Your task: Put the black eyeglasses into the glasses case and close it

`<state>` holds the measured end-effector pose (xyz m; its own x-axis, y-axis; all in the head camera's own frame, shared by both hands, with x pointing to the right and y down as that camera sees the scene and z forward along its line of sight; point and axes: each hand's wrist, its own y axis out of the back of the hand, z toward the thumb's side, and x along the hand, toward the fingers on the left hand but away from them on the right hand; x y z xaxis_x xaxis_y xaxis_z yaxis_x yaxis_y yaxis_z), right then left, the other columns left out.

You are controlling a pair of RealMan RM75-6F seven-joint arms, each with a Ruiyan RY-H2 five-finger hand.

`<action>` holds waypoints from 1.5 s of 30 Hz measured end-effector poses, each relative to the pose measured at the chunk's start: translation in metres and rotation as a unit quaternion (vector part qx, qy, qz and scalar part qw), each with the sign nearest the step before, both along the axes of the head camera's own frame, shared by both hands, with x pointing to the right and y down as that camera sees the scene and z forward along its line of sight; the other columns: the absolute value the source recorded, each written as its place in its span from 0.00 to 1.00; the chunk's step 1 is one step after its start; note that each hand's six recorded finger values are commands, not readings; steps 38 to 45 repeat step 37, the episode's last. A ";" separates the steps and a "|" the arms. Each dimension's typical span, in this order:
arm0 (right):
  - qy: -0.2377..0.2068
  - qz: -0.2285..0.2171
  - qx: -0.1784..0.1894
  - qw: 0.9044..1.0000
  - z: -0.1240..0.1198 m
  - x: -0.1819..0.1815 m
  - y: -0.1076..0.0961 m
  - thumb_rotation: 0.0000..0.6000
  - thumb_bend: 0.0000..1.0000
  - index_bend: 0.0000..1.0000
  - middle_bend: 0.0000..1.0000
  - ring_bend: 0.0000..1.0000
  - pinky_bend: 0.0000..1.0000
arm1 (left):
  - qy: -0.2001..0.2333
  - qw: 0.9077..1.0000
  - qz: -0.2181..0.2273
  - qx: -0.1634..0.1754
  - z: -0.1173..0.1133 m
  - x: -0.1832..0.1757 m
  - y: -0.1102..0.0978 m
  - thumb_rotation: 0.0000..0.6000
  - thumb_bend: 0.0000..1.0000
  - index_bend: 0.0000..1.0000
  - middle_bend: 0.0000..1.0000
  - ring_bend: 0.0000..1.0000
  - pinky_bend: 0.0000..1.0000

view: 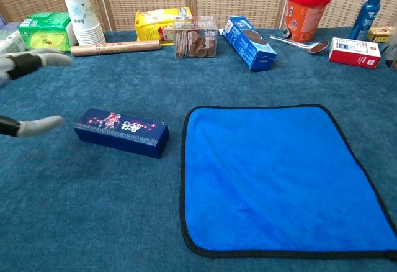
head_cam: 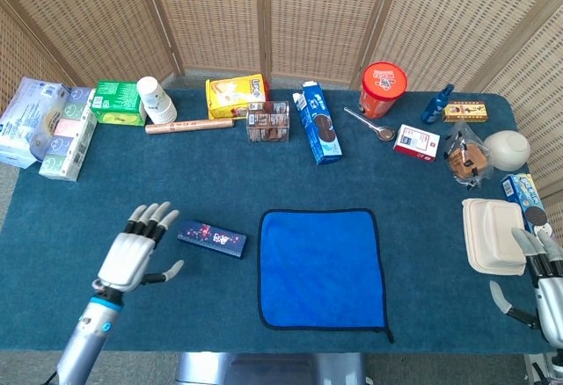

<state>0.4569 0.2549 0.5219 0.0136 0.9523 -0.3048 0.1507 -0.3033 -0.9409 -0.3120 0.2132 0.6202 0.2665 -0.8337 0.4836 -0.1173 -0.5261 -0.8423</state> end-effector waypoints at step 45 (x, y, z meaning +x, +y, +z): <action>0.012 -0.026 -0.020 0.999 0.029 -0.029 -0.030 0.30 0.39 0.07 0.11 0.00 0.11 | -0.009 0.987 -0.155 0.047 -0.059 -0.117 0.054 0.53 0.24 0.00 0.00 0.00 0.02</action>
